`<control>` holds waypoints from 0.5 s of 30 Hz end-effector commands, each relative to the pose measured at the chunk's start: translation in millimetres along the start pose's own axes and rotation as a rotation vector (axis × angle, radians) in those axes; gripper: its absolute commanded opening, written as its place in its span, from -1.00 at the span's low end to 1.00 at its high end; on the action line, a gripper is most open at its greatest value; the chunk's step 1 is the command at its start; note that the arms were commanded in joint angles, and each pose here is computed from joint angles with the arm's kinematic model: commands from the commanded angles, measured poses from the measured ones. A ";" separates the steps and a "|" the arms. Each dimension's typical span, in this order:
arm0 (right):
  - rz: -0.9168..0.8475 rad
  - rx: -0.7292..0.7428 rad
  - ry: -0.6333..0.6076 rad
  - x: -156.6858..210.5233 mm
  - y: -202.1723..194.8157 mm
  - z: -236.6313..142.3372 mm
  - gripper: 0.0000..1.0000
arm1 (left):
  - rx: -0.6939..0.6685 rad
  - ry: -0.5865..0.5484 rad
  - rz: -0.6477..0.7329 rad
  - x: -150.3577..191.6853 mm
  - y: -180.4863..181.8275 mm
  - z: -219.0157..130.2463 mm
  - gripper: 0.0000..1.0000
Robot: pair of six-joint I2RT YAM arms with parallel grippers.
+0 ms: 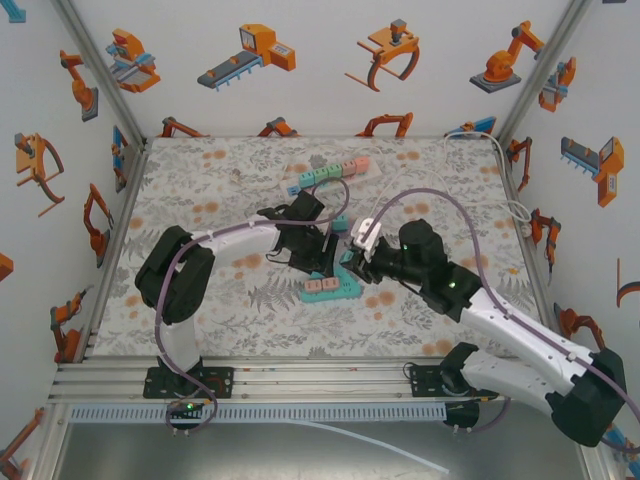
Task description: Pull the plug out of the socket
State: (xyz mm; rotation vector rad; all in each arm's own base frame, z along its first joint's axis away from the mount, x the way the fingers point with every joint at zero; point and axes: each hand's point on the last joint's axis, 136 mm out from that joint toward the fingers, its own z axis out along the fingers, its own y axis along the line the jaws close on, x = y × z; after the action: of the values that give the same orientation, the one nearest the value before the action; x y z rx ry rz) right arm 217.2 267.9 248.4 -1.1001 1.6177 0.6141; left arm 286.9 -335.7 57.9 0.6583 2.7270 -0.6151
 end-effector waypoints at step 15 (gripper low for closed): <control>1.279 0.453 -0.103 80.7 -128.0 -49.1 -1.00 | 0.114 -0.286 0.097 -31.3 -35.8 -109.2 0.84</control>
State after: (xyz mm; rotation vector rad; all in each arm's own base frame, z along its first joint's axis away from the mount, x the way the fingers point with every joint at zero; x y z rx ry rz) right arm 307.3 139.9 225.6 0.2456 2.0628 0.8391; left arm 290.3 -323.2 151.5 0.6438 2.4798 -0.6852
